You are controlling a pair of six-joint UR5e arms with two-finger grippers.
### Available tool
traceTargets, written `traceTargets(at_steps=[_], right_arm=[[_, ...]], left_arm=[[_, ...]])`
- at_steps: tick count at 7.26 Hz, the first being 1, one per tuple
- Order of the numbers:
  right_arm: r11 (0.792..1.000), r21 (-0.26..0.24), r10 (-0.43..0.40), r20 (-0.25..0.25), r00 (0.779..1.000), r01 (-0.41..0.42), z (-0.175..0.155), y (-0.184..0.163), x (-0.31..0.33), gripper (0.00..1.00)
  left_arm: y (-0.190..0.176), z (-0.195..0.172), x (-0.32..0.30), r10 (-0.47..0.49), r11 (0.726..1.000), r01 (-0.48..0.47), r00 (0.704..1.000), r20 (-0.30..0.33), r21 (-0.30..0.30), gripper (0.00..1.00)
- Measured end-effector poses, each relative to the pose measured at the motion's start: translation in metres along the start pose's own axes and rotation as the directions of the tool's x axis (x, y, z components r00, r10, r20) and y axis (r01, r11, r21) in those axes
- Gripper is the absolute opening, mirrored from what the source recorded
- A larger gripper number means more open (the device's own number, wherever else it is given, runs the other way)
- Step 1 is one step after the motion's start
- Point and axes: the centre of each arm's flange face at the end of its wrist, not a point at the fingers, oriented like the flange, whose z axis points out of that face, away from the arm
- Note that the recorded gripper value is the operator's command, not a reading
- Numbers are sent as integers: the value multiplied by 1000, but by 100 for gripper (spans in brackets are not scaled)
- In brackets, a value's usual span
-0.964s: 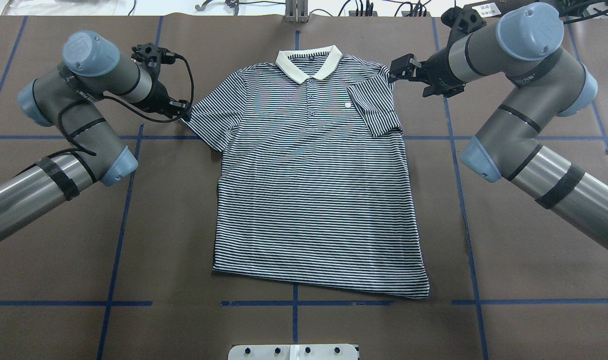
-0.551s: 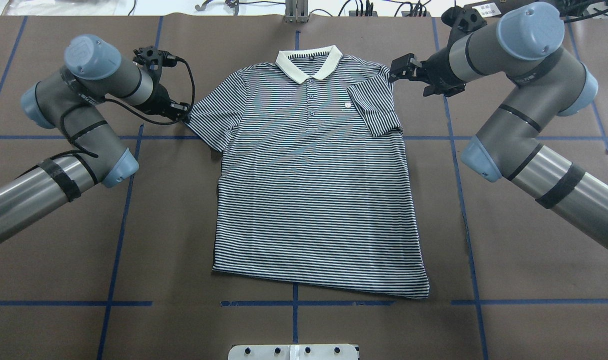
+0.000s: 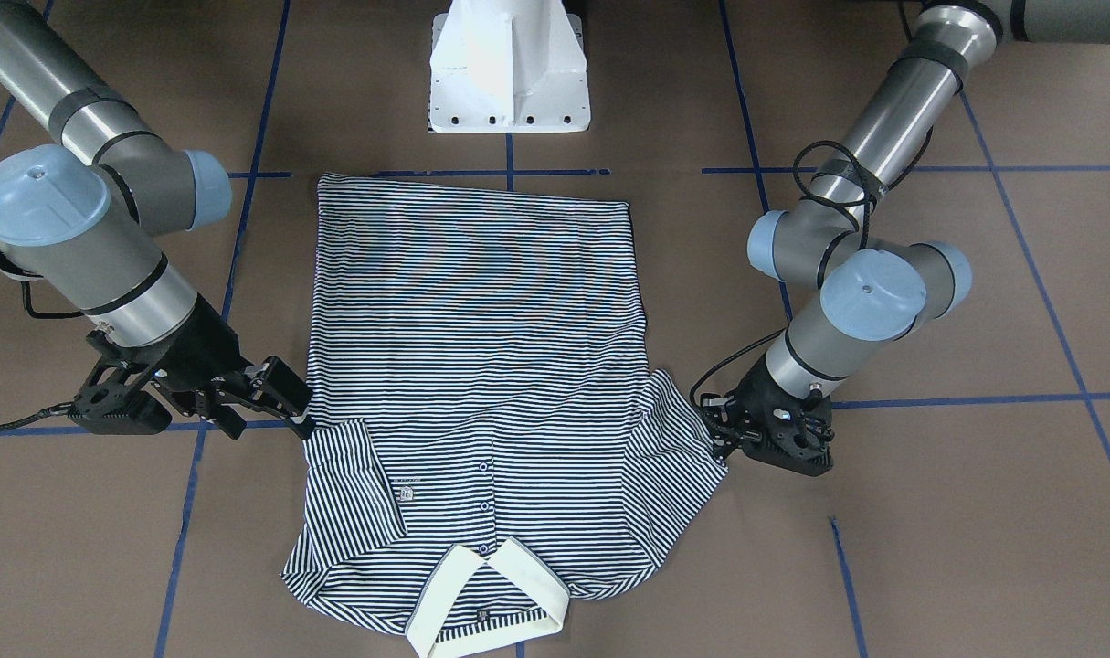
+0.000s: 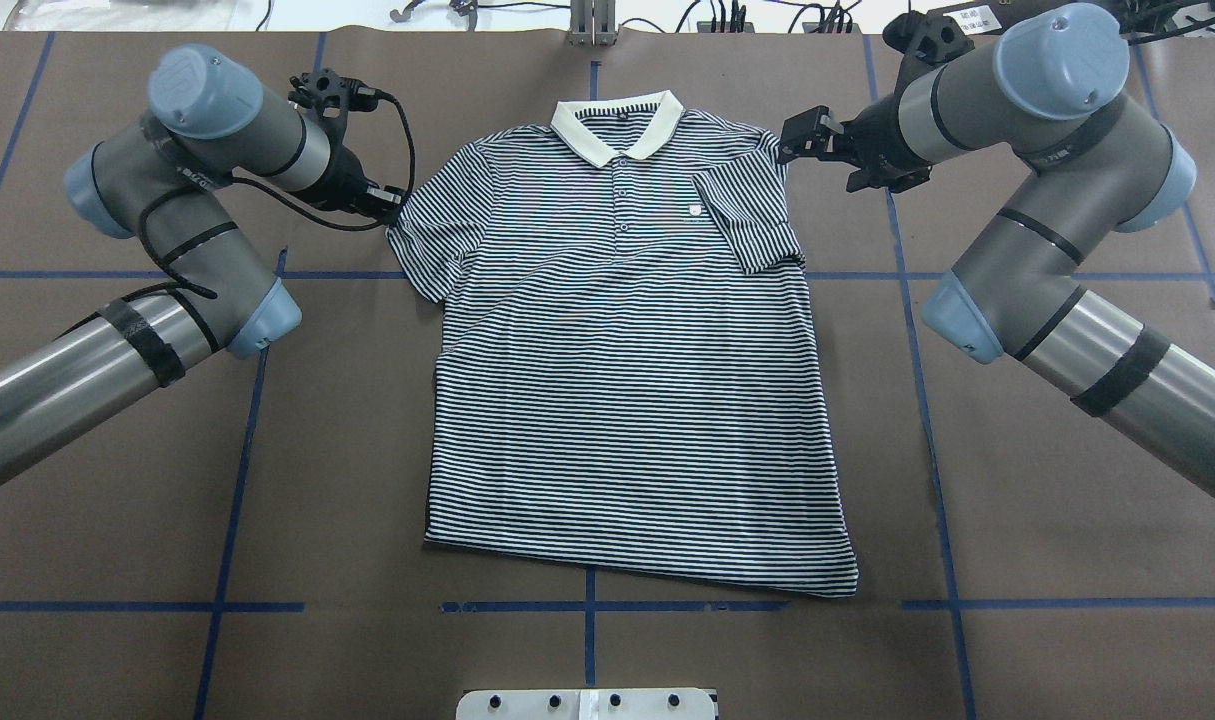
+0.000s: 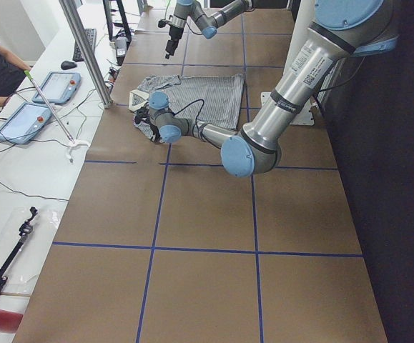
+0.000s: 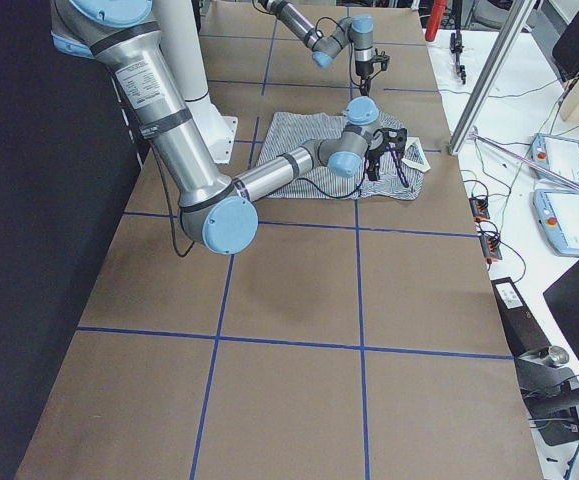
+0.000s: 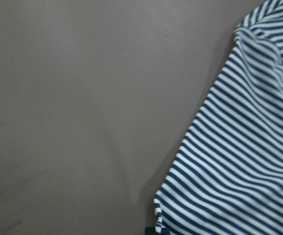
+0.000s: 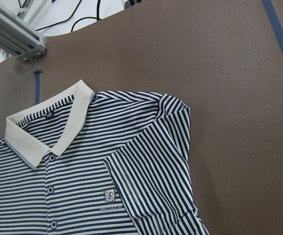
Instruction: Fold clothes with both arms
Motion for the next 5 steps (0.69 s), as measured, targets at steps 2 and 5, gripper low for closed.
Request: traceTargets(at_steps=[2,5], right_arm=[[1000,0,0,1,1000,0,0,0,0,100],[1000,6,-1,-5,1000,1,3,1,0,100]], left_arm=[[-25,-16,44,-47,998,48,998,-42,32,0],[-37,8,132,-124,990,127,991,-50,67,0]])
